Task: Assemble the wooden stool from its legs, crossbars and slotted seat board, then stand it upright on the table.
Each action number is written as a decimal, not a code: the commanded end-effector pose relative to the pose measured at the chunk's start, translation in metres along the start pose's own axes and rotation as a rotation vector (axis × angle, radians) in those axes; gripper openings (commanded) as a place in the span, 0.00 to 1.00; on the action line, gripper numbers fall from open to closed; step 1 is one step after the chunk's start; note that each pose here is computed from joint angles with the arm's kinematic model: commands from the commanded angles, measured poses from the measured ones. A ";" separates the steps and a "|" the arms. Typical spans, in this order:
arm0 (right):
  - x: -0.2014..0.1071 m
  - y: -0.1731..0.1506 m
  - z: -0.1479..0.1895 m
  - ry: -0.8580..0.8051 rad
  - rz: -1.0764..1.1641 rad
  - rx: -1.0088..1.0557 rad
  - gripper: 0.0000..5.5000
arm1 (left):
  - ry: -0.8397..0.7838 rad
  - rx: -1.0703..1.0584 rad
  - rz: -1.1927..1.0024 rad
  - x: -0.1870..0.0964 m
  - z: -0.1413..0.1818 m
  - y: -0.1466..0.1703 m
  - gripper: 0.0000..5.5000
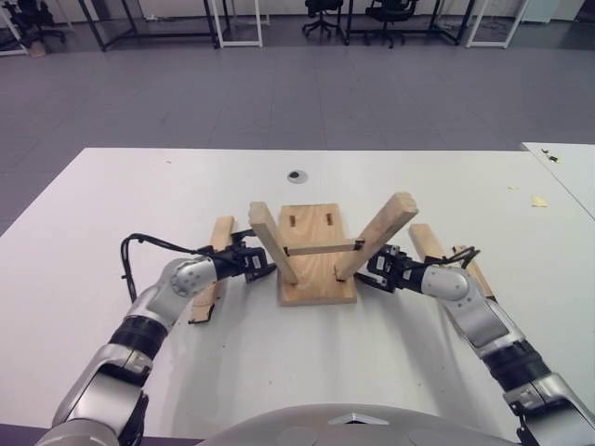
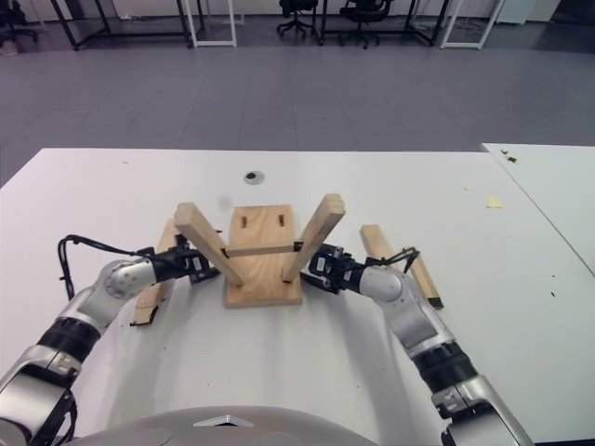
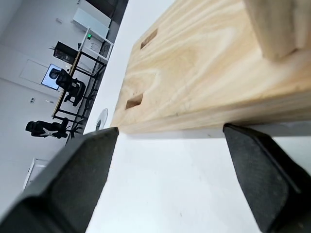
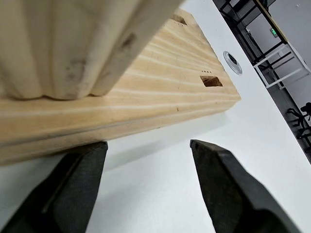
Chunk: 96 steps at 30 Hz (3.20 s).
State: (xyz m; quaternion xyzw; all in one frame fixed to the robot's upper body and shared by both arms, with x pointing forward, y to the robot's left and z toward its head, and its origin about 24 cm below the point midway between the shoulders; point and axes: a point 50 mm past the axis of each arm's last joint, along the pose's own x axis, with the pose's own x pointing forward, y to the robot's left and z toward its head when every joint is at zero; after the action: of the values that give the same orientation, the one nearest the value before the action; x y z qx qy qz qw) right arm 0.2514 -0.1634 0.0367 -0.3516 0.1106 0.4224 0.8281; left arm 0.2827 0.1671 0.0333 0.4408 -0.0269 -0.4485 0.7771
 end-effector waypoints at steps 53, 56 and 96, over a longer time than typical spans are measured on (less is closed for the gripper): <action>-0.049 -0.005 0.094 -0.132 -0.457 0.627 0.93 | -0.582 -1.027 0.601 0.004 0.161 0.035 0.72; -0.047 -0.004 0.098 -0.116 -0.434 0.528 0.93 | -0.601 -1.037 0.558 0.015 0.168 0.034 0.72; -0.065 -0.016 0.080 -0.005 -0.437 0.079 0.93 | -0.519 -1.063 0.574 0.013 0.170 0.030 0.72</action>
State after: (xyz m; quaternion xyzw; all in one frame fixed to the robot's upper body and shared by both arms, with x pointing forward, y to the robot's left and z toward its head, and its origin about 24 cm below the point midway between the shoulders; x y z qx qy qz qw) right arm 0.2118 -0.1505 0.1328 -0.3126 0.0539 0.2335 0.9192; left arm 0.2379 0.0503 0.1516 -0.1420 -0.1041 -0.2751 0.9452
